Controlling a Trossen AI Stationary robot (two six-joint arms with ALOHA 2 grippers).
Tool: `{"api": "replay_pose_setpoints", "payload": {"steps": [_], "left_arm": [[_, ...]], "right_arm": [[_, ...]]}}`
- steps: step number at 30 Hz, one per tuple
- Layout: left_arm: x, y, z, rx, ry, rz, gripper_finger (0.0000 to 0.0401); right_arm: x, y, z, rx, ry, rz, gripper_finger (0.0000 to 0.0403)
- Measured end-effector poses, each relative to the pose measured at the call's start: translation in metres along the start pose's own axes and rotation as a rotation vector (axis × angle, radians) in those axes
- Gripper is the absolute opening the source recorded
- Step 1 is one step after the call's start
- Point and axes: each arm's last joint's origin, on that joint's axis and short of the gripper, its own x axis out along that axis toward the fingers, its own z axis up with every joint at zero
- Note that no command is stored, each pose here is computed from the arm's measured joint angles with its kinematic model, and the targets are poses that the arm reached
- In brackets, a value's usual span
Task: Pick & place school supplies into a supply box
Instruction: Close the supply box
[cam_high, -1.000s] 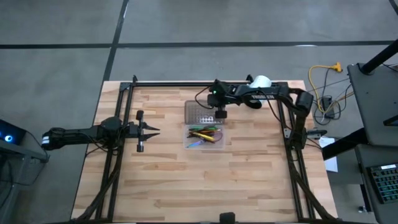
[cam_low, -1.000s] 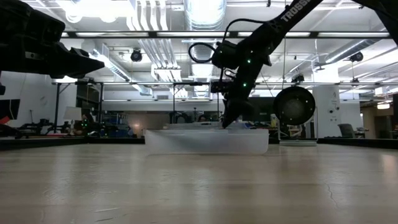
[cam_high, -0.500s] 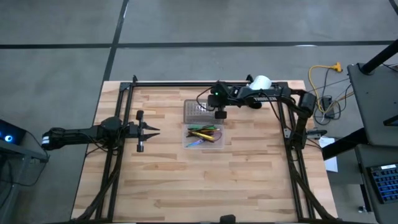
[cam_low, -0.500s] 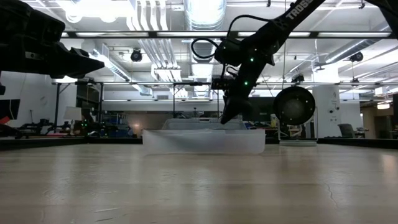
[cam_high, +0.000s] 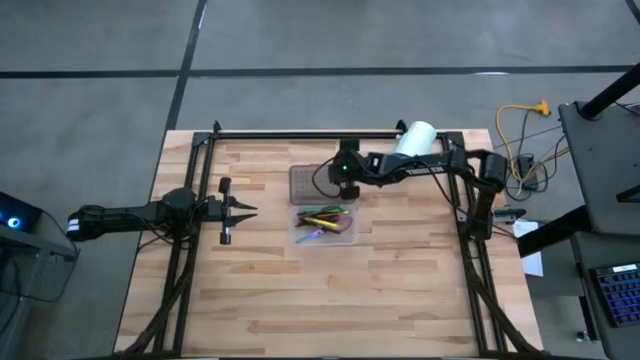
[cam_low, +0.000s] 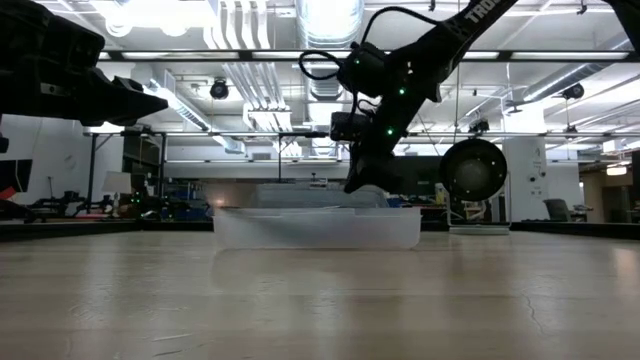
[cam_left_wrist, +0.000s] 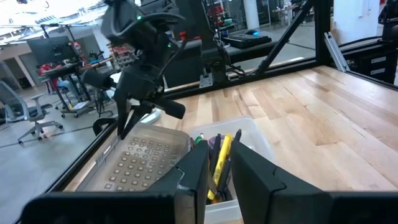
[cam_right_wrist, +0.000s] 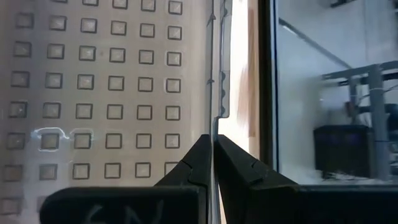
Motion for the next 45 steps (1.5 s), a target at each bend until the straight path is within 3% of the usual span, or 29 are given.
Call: {"api": "replay_pose_setpoints", "payload": {"steps": [45], "left_arm": [[0.0, 0.0, 0.0, 0.0, 0.0, 0.0, 0.0054]], "right_arm": [[-0.04, 0.078, 0.035, -0.198, -0.022, -0.404, 0.0008]]}}
